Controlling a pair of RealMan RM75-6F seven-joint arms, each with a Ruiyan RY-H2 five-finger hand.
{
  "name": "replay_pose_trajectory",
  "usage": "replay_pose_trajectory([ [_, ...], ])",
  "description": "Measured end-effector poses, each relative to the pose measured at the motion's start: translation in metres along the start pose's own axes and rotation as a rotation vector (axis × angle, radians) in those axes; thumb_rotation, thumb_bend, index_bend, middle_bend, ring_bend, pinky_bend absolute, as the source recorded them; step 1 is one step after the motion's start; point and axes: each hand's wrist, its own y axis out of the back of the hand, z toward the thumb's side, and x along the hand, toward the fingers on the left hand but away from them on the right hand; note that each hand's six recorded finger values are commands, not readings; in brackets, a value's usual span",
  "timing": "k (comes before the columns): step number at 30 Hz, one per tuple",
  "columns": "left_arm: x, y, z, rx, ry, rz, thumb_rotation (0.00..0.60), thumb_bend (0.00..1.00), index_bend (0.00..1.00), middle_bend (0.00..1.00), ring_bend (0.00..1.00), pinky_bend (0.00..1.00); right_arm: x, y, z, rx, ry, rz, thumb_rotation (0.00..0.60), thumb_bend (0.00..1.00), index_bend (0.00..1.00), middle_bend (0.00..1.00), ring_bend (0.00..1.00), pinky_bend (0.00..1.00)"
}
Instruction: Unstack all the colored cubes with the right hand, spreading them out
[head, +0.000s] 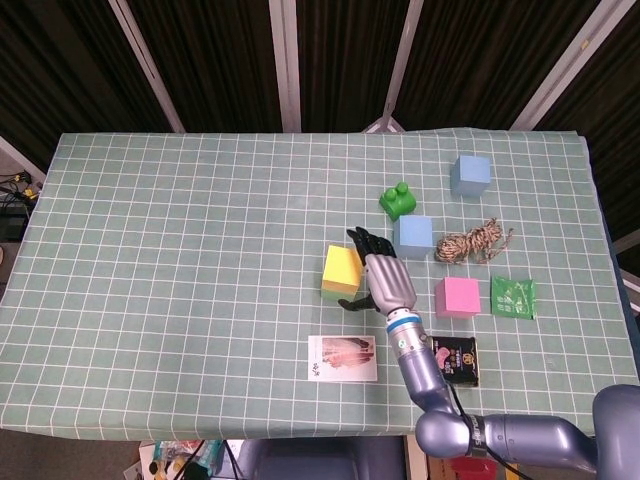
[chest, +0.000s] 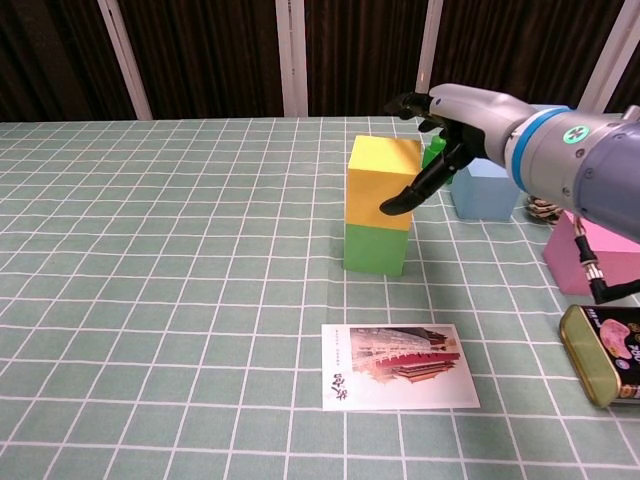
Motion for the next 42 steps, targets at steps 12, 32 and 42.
replay_pose_trajectory([
  [12,0.001,0.001,-0.001,-0.007,0.012,-0.001,0.6,0.17,0.21,0.0,0.0,0.05,-0.018,-0.002,0.0,-0.053,-0.044,-0.102,0.6,0.15,0.14,0.37,0.57,0.33],
  [32,0.002,-0.003,0.002,-0.006,0.007,-0.016,0.6,0.17,0.21,0.0,0.0,0.05,0.029,0.074,-0.043,-0.16,0.016,-0.246,0.6,0.15,0.16,0.4,0.61,0.37],
  [42,0.002,0.006,-0.009,-0.04,0.052,0.013,0.6,0.17,0.21,0.0,0.0,0.05,0.097,0.04,-0.08,-0.208,0.079,-0.1,0.6,0.15,0.16,0.4,0.61,0.37],
])
